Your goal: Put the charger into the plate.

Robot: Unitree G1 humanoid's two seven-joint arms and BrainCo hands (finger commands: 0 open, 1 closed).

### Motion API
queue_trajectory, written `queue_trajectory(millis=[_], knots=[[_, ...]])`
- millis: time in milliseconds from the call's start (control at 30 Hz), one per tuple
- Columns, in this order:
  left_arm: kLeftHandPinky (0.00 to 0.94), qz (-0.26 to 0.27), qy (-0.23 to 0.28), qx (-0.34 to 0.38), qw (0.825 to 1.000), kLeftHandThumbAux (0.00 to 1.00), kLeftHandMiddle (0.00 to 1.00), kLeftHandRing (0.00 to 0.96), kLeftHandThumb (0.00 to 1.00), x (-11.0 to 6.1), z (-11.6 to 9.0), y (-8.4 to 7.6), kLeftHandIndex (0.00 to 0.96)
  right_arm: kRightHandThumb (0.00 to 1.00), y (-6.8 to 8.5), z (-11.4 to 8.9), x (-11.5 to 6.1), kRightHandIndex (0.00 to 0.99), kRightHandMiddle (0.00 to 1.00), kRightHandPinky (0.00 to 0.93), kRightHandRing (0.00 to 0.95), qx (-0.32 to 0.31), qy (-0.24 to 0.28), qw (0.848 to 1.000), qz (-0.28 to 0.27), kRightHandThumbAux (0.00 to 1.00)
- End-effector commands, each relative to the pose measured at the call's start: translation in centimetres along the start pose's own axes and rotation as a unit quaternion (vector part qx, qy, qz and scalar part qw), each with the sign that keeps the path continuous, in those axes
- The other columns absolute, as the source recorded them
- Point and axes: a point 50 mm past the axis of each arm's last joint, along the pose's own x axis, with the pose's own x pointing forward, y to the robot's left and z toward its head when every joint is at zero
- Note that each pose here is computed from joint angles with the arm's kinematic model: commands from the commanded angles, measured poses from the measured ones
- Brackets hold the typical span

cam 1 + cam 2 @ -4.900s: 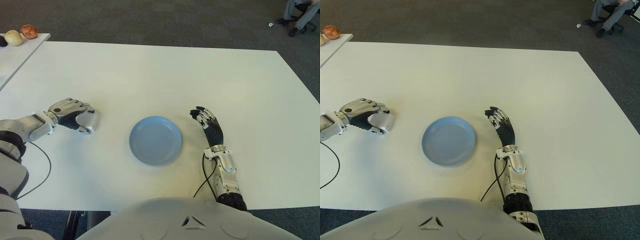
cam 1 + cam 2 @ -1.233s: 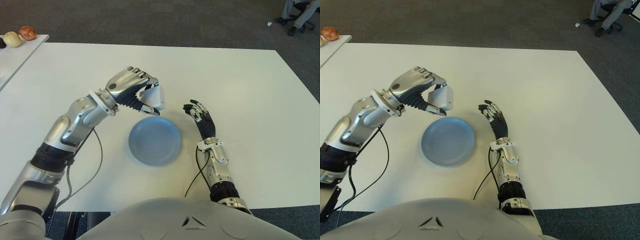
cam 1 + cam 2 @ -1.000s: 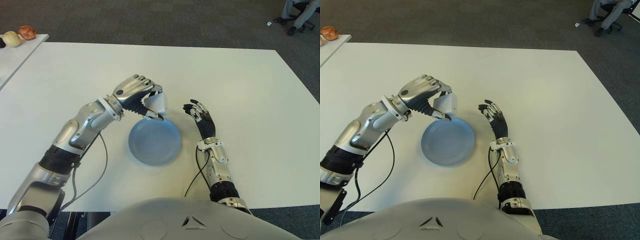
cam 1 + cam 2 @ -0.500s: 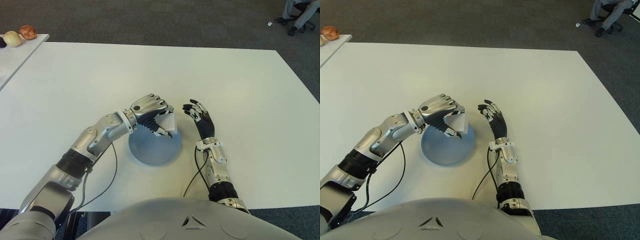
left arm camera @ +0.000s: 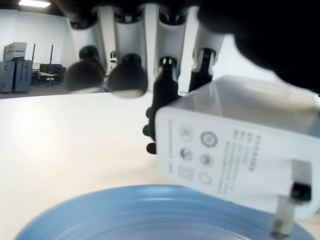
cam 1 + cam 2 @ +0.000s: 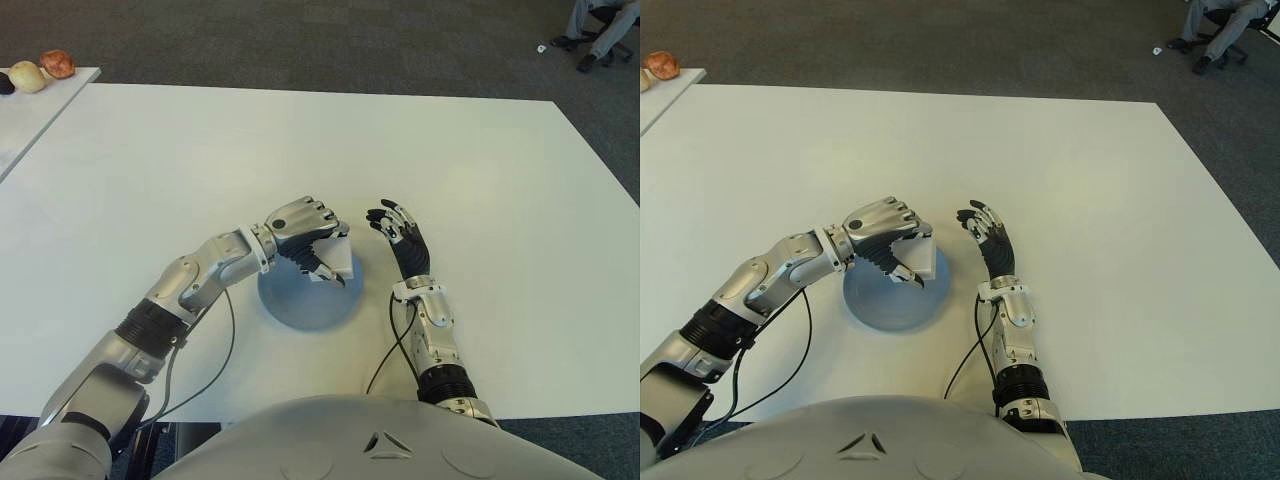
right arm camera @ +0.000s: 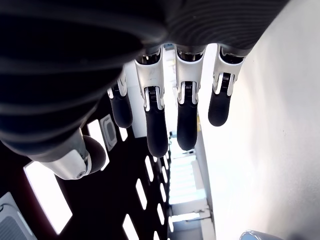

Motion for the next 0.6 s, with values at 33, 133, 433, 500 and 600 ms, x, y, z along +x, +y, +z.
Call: queue_trajectory(millis=[33,133,433,500,600], knots=[[0.821,-0.011,0.000,-0.002,1.000,0.696,0.862,0.860,0.752,-0.34,-0.01,-0.76,0.443,0.000,0.05,-2.67,-2.06,0.191,0.351,0.235,0.292,0.023,0.070,0.997,-0.016,0.543],[0.823,-0.013,-0.001,-0.003,1.000,0.696,0.863,0.860,0.752,-0.40,-0.02,-0.89,0.443,0.000,0.06,-2.64,-2.05,0.200,0.352,0.239,0.293,0.022,0.069,0.997,-0.017,0.545],[0.825,-0.012,-0.002,-0.016,1.000,0.697,0.864,0.861,0.752,-0.55,0.11,-1.37,0.443,0.000,0.04,-2.55,-2.09,0.198,0.352,0.244,0.295,0.021,0.068,0.997,-0.017,0.551],[0.825,-0.011,-0.002,-0.017,1.000,0.697,0.865,0.862,0.751,-0.59,0.11,-1.50,0.443,0.000,0.05,-2.55,-2.09,0.195,0.351,0.243,0.295,0.021,0.068,0.997,-0.016,0.551],[0.826,-0.011,-0.002,-0.018,1.000,0.697,0.866,0.862,0.751,-0.66,0.08,-1.66,0.443,0.000,0.04,-2.58,-2.09,0.194,0.354,0.249,0.299,0.023,0.069,0.997,-0.016,0.550]])
